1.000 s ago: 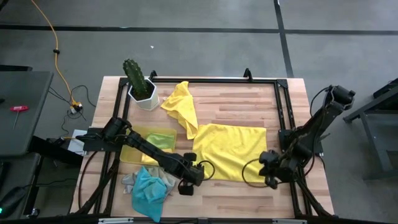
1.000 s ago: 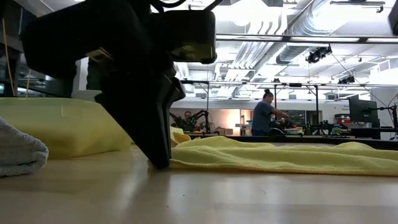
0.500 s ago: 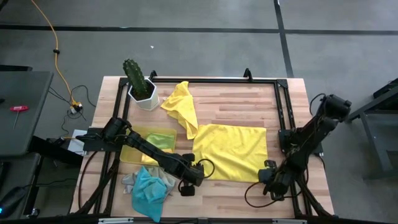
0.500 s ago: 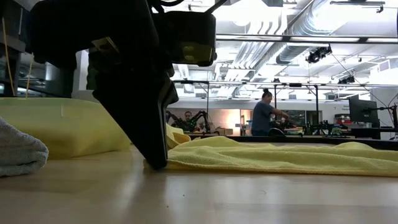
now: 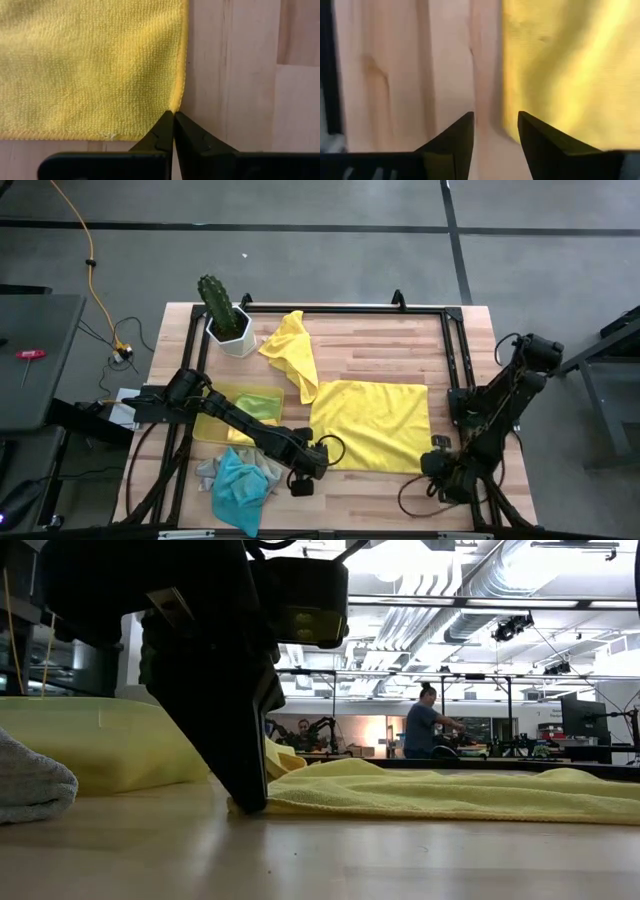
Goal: Fold microfiber towels
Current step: Fold the right yellow microfiber towel
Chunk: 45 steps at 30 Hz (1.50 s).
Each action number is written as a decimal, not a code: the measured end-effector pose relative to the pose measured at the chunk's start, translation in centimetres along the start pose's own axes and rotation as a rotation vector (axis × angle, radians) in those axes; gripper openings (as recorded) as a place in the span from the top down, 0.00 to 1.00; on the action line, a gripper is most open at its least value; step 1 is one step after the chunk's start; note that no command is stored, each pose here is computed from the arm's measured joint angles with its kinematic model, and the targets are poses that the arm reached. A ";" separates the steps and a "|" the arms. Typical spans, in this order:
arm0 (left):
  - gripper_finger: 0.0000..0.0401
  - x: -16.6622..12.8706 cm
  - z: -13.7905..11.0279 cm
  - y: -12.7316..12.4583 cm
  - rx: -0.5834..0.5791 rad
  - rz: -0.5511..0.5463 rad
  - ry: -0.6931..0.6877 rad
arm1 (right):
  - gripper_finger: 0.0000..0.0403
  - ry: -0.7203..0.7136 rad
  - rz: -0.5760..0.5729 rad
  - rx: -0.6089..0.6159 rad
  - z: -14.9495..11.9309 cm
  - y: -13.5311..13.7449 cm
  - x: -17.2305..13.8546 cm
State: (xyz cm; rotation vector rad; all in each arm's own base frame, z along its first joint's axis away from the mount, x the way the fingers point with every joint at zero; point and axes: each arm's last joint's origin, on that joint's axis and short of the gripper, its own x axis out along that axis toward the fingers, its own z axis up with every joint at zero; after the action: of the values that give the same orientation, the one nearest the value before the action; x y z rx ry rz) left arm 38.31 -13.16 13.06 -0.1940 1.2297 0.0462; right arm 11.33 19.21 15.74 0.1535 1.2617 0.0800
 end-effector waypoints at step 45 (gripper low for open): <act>1.00 -1.2 -1.3 -3.7 -0.348 -0.187 0.055 | 1.00 0.047 0.041 0.165 0.3 1.9 0.6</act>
State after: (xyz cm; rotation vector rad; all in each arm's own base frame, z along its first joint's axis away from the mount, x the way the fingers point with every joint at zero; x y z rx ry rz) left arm 37.17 -16.97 14.24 -0.6159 1.2477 0.0932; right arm 11.88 21.12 15.55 0.3218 1.3115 0.0149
